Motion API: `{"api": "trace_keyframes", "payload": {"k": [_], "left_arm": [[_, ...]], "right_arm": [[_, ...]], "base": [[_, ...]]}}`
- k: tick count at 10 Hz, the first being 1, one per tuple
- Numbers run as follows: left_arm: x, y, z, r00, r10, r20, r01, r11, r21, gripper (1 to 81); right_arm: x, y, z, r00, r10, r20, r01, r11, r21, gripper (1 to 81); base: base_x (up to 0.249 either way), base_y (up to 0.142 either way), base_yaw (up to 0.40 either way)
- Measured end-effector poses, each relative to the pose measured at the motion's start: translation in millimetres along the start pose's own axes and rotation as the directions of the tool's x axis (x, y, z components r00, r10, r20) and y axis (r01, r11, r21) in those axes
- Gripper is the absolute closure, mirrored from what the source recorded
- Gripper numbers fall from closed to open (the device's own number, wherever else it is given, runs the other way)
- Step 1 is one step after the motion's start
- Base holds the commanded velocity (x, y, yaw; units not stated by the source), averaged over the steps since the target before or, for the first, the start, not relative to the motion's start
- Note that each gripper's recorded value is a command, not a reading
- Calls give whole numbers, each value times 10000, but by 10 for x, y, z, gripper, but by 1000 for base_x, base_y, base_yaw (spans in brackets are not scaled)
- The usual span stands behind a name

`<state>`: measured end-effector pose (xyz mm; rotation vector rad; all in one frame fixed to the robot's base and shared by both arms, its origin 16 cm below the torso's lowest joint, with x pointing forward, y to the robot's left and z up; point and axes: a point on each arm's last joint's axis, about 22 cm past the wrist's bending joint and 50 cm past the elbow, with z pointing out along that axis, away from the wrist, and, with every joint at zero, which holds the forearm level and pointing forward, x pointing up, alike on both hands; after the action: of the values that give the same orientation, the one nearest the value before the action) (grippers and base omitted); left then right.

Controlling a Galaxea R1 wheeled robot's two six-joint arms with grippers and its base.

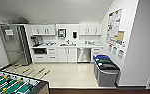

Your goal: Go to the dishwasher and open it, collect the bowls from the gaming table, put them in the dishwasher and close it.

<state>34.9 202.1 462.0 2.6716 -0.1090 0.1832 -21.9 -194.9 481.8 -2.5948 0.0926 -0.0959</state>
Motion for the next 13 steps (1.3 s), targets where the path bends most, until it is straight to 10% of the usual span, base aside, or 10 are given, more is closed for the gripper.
{"api": "trace_keyframes", "payload": {"k": [13], "left_arm": [[1,-26,6,10000,10,5,-10,10000,72,10]], "right_arm": [[4,11,-5,10000,13,-6,-13,10000,-17,10]], "base": [[276,0,0]]}}
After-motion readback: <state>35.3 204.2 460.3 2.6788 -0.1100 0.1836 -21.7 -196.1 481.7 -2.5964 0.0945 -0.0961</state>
